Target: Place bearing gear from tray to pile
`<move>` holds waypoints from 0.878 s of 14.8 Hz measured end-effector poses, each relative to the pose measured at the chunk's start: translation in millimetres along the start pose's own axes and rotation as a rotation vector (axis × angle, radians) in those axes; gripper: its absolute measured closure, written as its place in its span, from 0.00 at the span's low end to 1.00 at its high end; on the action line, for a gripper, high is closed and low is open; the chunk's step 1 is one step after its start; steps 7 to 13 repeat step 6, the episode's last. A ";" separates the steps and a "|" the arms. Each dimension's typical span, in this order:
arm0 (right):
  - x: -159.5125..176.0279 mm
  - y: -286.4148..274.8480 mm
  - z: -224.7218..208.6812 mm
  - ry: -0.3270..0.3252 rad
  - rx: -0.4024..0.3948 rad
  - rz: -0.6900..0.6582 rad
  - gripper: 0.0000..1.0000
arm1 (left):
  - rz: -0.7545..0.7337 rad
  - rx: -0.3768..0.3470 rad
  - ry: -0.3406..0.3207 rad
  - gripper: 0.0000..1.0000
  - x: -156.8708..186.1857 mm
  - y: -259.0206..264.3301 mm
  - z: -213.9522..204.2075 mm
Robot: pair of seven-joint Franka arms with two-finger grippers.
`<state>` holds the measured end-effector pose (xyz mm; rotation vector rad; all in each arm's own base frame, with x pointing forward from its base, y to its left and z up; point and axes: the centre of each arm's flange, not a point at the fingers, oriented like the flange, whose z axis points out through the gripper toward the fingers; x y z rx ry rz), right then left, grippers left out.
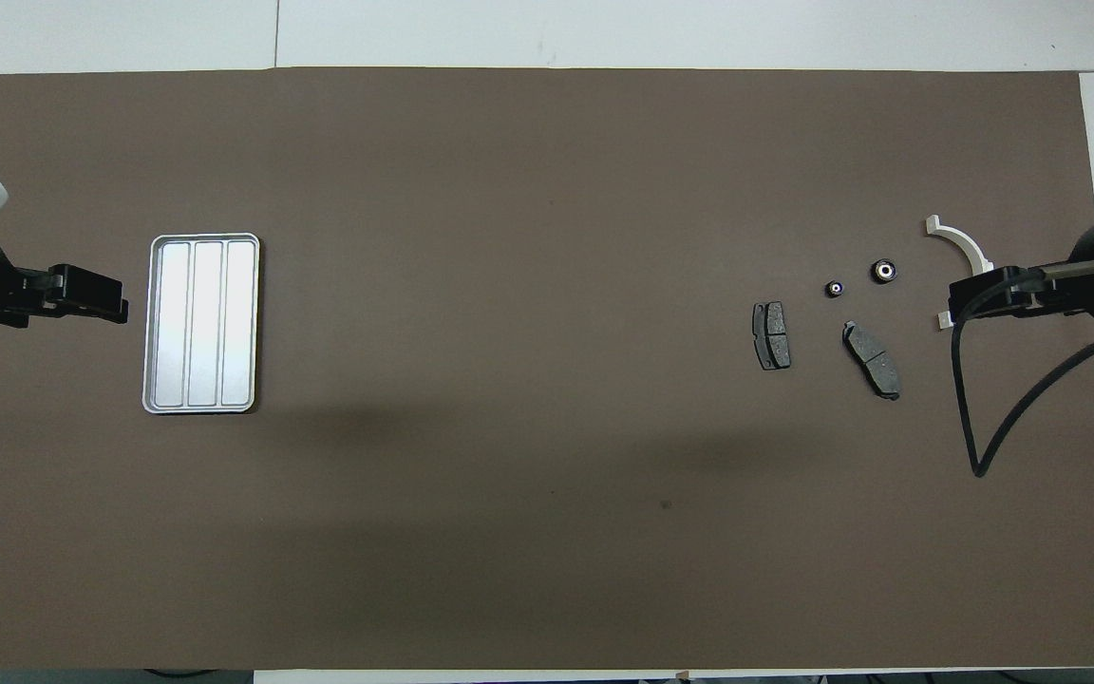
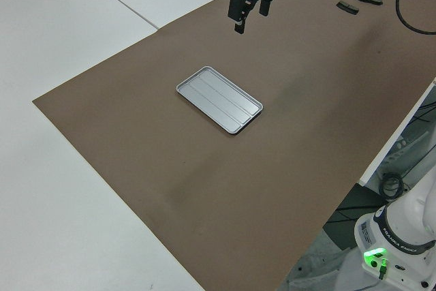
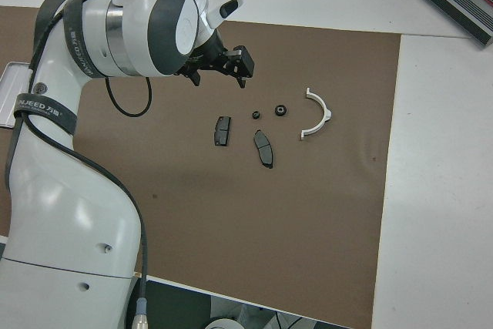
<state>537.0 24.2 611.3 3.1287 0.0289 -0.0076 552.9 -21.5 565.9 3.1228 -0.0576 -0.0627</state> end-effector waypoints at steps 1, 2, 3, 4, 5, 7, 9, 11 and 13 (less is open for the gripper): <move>-0.1 -2.0 0.0 -0.001 0.025 0.015 0.00 | 0.000 0.000 0.000 0.00 0.0 0.0 -0.1; -0.1 -3.1 -0.1 -0.002 0.037 0.027 0.00 | 0.000 0.000 0.000 0.00 -0.1 0.0 -0.4; -0.1 -3.6 -0.1 -0.002 0.041 0.032 0.00 | 0.000 0.000 0.001 0.00 -0.2 0.0 -0.6; -0.1 -3.6 -0.1 -0.002 0.042 0.034 0.00 | 0.000 0.000 0.001 0.00 -0.2 0.0 -0.7; -0.1 -3.6 -0.1 -0.002 0.042 0.034 0.00 | 0.000 0.000 0.001 0.00 -0.2 0.0 -0.9; -0.1 -3.6 -0.1 -0.002 0.042 0.034 0.00 | 0.000 0.000 0.001 0.00 -0.3 0.0 -1.0; -0.1 -3.6 -0.1 -0.002 0.042 0.034 0.00 | 0.000 0.000 0.001 0.00 -0.3 0.0 -1.0; -0.1 -3.6 -0.1 -0.002 0.042 0.034 0.00 | 0.000 0.000 0.001 0.00 -0.3 0.0 -1.0; -0.1 -3.6 -0.1 -0.002 0.042 0.034 0.00 | 0.000 0.000 0.001 0.00 -0.3 0.0 -1.0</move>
